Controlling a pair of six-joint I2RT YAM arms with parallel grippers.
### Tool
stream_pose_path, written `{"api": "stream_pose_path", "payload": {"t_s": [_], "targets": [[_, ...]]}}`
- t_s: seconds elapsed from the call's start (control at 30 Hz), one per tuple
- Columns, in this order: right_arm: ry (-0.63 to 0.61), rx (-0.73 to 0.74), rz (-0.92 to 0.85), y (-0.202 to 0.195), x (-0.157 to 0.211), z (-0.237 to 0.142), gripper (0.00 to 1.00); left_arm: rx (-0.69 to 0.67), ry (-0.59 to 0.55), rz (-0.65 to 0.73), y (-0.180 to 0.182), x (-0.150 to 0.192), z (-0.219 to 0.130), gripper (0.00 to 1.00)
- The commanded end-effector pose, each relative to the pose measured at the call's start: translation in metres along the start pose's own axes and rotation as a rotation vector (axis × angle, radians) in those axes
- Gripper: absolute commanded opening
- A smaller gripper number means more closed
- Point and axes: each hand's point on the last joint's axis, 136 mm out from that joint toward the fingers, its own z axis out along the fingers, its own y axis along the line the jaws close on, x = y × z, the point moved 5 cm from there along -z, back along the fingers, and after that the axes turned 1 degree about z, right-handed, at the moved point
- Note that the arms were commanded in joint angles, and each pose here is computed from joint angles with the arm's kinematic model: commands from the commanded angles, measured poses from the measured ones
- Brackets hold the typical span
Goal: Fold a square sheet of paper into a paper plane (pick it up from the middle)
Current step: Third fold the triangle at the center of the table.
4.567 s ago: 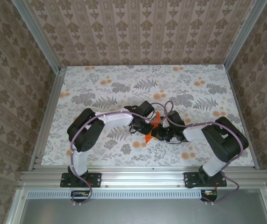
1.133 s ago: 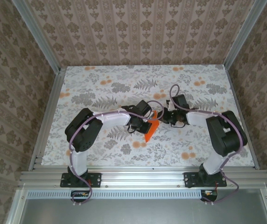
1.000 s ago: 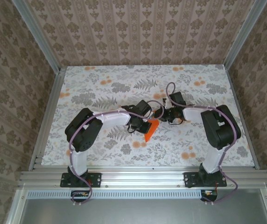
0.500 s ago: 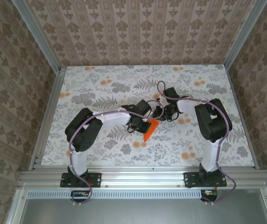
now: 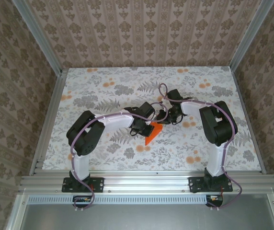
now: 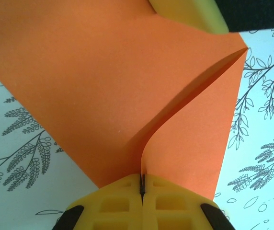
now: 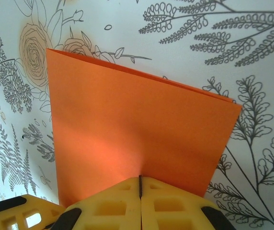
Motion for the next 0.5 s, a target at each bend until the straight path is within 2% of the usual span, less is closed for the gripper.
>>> {"api": "stream_pose_path", "payload": {"t_s": [0.0,0.13,0.27,0.37,0.47], "targets": [[0.092,0.1,0.034,-0.02,0.018,0.013,0.07,-0.058,0.084,-0.006,0.015,0.016,-0.004,0.0],[0.065,0.052,0.041,-0.01,0.013,0.006,0.1,-0.06,0.121,-0.009,0.017,0.021,0.006,0.0],[-0.022,0.008,0.052,0.005,0.003,-0.019,0.13,-0.059,0.132,-0.011,0.015,0.025,0.01,0.03],[-0.091,-0.003,0.066,0.011,0.0,-0.043,0.16,-0.051,0.117,-0.015,0.01,0.022,0.001,0.11],[-0.123,-0.011,0.071,0.015,0.008,-0.058,0.17,-0.052,0.062,-0.013,0.004,0.014,-0.02,0.26]]}}
